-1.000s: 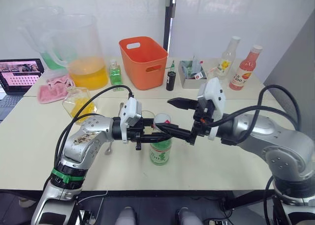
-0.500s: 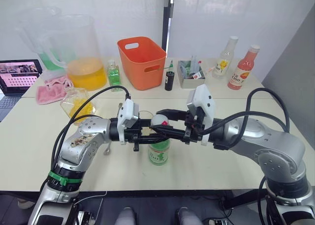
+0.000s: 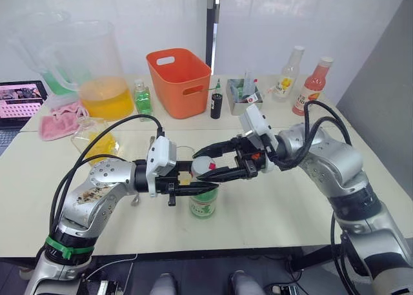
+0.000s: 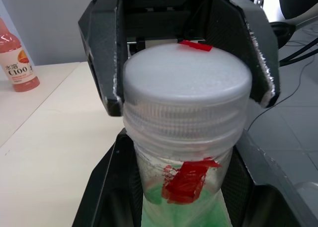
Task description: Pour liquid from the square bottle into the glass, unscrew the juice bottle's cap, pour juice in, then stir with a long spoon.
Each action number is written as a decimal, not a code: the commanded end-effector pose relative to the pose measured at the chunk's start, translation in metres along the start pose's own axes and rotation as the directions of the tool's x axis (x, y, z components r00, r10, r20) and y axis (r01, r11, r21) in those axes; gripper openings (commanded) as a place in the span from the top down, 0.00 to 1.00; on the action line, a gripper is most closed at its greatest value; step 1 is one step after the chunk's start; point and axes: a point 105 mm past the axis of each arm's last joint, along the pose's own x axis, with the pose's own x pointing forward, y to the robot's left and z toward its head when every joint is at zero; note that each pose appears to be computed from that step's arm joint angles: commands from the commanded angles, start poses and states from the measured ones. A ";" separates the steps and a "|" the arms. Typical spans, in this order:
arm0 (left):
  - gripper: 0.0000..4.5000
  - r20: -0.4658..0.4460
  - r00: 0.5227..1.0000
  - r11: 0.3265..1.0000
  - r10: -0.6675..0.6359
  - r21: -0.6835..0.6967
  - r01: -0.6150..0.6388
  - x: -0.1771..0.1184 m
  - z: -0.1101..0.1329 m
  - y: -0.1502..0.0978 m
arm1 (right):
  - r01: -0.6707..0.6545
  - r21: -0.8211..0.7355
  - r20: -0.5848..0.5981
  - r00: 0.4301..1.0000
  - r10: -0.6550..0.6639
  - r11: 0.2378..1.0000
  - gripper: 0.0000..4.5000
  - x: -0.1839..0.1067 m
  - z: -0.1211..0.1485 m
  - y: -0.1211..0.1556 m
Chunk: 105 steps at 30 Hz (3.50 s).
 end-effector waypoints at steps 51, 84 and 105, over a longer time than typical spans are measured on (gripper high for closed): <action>0.67 0.026 0.999 0.985 -0.047 -0.164 0.051 0.016 -0.015 -0.001 | 0.615 0.177 -0.023 0.783 -0.621 0.769 0.05 -0.008 0.008 0.022; 0.68 -0.021 1.000 0.992 0.009 -0.129 -0.012 0.004 -0.012 -0.009 | -0.207 -0.076 -0.058 0.977 0.203 0.975 0.62 0.002 0.009 -0.002; 0.68 -0.006 1.000 0.987 -0.010 -0.162 0.009 0.010 -0.017 -0.010 | 0.201 0.014 0.069 0.977 -0.202 0.979 0.00 -0.029 0.027 0.001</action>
